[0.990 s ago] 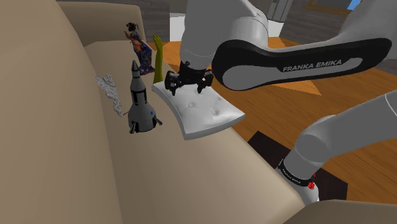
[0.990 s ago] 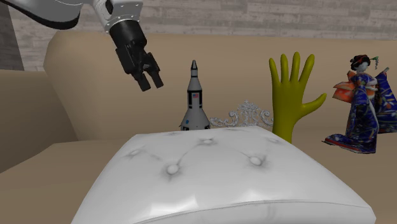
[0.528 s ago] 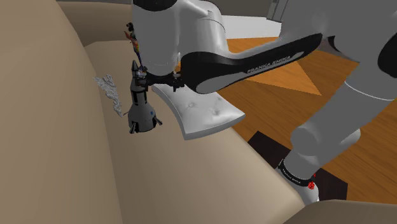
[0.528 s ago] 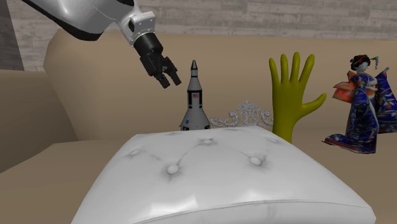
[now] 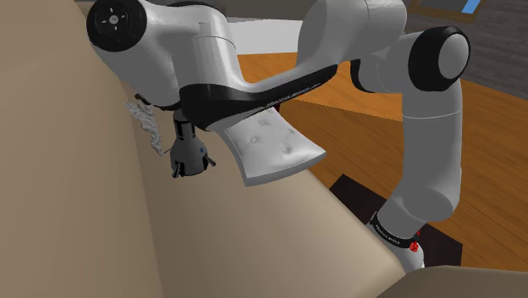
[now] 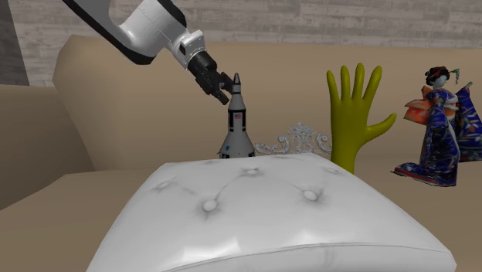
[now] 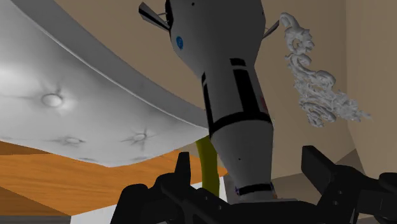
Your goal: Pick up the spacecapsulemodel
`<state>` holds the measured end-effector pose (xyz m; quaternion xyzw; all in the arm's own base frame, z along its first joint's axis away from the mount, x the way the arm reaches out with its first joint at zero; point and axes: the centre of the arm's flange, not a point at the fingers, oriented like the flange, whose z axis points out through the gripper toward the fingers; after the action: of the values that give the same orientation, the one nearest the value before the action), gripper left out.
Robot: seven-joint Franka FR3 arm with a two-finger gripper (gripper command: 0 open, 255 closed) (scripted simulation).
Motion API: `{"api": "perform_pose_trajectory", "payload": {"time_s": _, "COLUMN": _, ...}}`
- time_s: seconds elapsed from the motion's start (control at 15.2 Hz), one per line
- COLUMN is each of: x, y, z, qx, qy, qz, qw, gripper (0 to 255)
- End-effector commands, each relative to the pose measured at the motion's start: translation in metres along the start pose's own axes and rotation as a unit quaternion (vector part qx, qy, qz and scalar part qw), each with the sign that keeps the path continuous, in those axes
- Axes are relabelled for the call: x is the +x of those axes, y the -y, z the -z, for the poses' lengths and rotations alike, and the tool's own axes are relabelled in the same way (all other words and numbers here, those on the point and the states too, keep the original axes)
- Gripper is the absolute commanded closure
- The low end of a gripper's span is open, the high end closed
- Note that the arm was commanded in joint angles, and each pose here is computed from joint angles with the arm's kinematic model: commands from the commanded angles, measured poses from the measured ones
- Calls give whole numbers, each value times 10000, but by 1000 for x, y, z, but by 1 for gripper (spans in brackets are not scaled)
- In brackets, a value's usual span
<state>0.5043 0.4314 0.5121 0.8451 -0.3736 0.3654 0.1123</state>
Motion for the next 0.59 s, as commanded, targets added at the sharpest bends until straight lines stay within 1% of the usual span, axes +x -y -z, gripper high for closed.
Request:
{"api": "perform_pose_trajectory", "payload": {"time_s": 0.0, "x": -7, "y": 2, "z": -7, "qx": -11, "qy": -51, "qz": -29, "qw": 10000, "gripper": 0}}
{"api": "perform_pose_trajectory", "payload": {"time_s": 0.26, "x": -22, "y": 1, "z": -22, "qx": -11, "qy": -51, "qz": -29, "qw": 10000, "gripper": 0}}
{"api": "perform_pose_trajectory", "payload": {"time_s": 0.46, "x": -24, "y": 0, "z": -24, "qx": -11, "qy": -51, "qz": -29, "qw": 10000, "gripper": 0}}
{"api": "perform_pose_trajectory", "payload": {"time_s": 0.53, "x": -24, "y": 1, "z": -24, "qx": -11, "qy": -51, "qz": -29, "qw": 10000, "gripper": 255}}
